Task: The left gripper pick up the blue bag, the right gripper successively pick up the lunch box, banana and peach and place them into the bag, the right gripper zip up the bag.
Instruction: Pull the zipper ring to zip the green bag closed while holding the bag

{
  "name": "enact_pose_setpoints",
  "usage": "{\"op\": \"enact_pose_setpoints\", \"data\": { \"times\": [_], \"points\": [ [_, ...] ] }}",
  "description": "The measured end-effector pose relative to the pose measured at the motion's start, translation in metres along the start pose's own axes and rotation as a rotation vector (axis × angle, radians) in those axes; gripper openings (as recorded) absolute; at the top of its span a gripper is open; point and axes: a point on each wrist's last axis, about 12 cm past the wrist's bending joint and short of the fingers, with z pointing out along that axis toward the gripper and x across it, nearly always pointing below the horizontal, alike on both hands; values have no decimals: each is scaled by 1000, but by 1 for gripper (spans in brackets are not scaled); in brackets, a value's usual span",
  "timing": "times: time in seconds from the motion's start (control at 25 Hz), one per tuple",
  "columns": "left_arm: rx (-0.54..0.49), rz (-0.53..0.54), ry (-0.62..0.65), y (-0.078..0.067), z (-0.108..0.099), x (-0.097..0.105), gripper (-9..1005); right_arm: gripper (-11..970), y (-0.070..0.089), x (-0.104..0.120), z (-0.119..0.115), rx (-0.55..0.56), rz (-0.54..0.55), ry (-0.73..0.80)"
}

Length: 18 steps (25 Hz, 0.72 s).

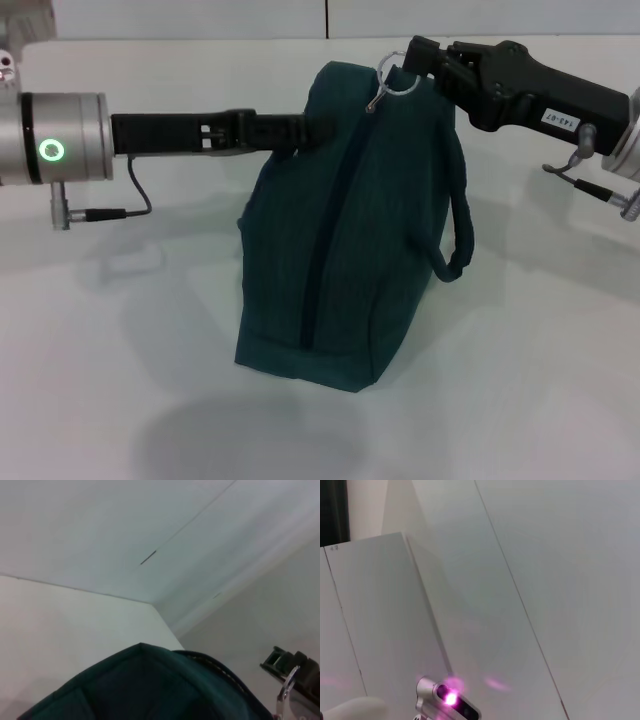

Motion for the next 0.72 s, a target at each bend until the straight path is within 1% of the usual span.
{"op": "enact_pose_setpoints", "data": {
  "times": [0.16,0.36,0.44,0.72],
  "points": [
    [-3,33,43,-3,5,0,524,8,0,1,-1,2,1,0],
    [1,49,48,-5,9,0,492,8,0,1,-1,2,2,1],
    [2,50,48,-6,9,0,253,8,0,1,-1,3,4,0],
    [3,50,37,-6,8,-3,135,8,1,2,-2,7,7,-2]
  ]
}}
